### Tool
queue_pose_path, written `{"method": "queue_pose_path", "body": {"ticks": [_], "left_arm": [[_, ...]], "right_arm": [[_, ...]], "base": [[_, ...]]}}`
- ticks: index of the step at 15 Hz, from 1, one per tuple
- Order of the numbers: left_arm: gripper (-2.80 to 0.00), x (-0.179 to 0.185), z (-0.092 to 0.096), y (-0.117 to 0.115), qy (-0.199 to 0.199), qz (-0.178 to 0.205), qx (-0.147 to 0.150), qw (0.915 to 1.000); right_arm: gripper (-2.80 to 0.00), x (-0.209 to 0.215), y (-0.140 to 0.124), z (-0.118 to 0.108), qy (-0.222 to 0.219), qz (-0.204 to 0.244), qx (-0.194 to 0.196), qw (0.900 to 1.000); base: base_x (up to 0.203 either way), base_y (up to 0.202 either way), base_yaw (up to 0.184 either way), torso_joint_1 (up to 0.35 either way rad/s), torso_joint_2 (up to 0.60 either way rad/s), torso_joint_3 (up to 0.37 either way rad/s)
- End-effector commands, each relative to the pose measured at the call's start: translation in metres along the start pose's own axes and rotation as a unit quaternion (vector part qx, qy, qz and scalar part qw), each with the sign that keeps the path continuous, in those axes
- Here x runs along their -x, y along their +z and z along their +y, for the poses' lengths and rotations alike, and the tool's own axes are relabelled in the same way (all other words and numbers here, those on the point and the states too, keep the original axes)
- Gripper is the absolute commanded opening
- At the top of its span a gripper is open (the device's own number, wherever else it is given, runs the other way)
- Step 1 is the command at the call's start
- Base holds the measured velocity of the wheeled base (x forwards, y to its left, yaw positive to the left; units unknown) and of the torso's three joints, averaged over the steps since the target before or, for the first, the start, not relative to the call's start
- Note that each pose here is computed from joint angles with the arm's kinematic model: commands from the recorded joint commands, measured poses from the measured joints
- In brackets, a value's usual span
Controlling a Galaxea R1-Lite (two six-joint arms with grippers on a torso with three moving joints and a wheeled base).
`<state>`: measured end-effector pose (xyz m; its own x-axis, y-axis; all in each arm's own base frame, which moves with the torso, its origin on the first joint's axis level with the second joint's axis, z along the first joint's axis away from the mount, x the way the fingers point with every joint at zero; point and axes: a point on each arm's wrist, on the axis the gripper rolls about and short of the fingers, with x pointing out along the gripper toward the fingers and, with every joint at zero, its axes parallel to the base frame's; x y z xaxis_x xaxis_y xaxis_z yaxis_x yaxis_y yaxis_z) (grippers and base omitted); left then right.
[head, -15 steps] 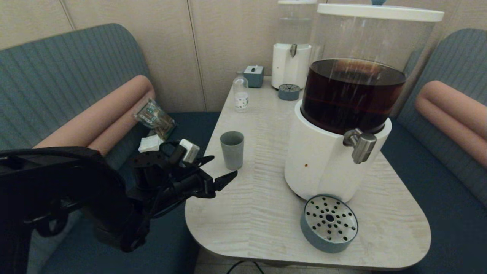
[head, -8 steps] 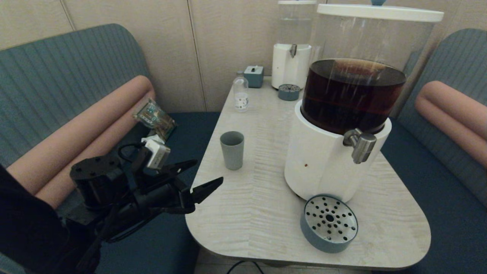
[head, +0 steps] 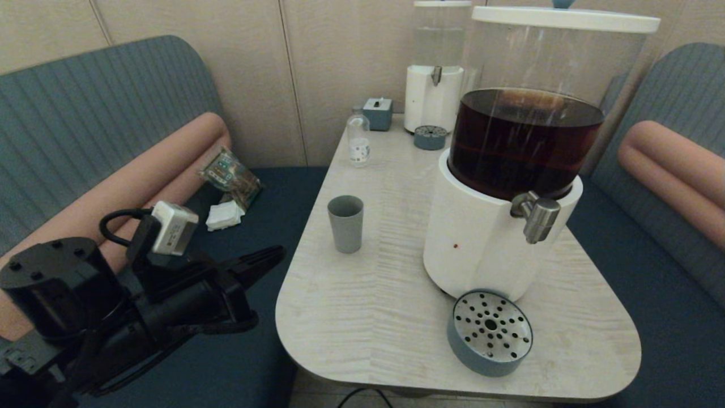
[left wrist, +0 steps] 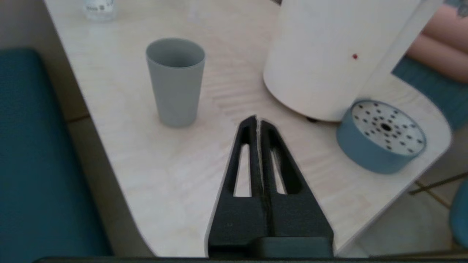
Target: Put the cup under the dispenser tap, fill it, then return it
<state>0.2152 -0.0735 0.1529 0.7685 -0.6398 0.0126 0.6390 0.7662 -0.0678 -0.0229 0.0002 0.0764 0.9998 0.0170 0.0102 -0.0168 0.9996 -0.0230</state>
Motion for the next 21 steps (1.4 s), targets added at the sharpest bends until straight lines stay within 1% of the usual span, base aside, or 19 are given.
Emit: {"method": "queue_pose_path", "body": {"ticks": [1,3,5,10,13,15,16,19,21], "left_arm": [[-2.8,0.015,-0.006,0.014,0.002,-0.013,-0.006,0.9999],[-2.8,0.03,-0.011,0.02,0.015,0.011,0.002,0.9998],[-2.8,0.044,-0.016,0.025,0.033,0.025,0.006,0.9991],[-2.8,0.078,-0.024,0.043,0.113,0.025,0.01,0.9933],[-2.8,0.11,-0.034,0.058,0.15,0.003,0.001,0.9888],[-2.8,0.137,-0.046,0.067,0.163,-0.018,-0.007,0.9864],[-2.8,0.15,-0.053,0.069,0.168,-0.034,-0.013,0.985],[-2.8,0.184,-0.073,0.06,0.169,-0.078,-0.034,0.982],[-2.8,0.199,-0.084,0.052,0.164,-0.101,-0.049,0.98]], "right_arm": [[-2.8,0.0,0.0,0.0,0.0,0.0,0.0,1.0],[-2.8,0.0,0.0,0.0,0.0,0.0,0.0,1.0],[-2.8,0.0,0.0,0.0,0.001,0.0,0.0,1.0],[-2.8,0.0,0.0,0.0,0.001,0.0,0.0,1.0],[-2.8,0.0,0.0,0.0,0.001,0.0,0.0,1.0],[-2.8,0.0,0.0,0.0,0.001,0.0,0.0,1.0],[-2.8,0.0,0.0,0.0,0.001,0.0,0.0,1.0],[-2.8,0.0,0.0,0.0,0.001,0.0,0.0,1.0],[-2.8,0.0,0.0,0.0,0.001,0.0,0.0,1.0]], "base": [[0.0,0.0,0.0,0.0,0.0,0.0],[0.0,0.0,0.0,0.0,0.0,0.0],[0.0,0.0,0.0,0.0,0.0,0.0],[0.0,0.0,0.0,0.0,0.0,0.0],[0.0,0.0,0.0,0.0,0.0,0.0],[0.0,0.0,0.0,0.0,0.0,0.0],[0.0,0.0,0.0,0.0,0.0,0.0],[0.0,0.0,0.0,0.0,0.0,0.0],[0.0,0.0,0.0,0.0,0.0,0.0]]}}
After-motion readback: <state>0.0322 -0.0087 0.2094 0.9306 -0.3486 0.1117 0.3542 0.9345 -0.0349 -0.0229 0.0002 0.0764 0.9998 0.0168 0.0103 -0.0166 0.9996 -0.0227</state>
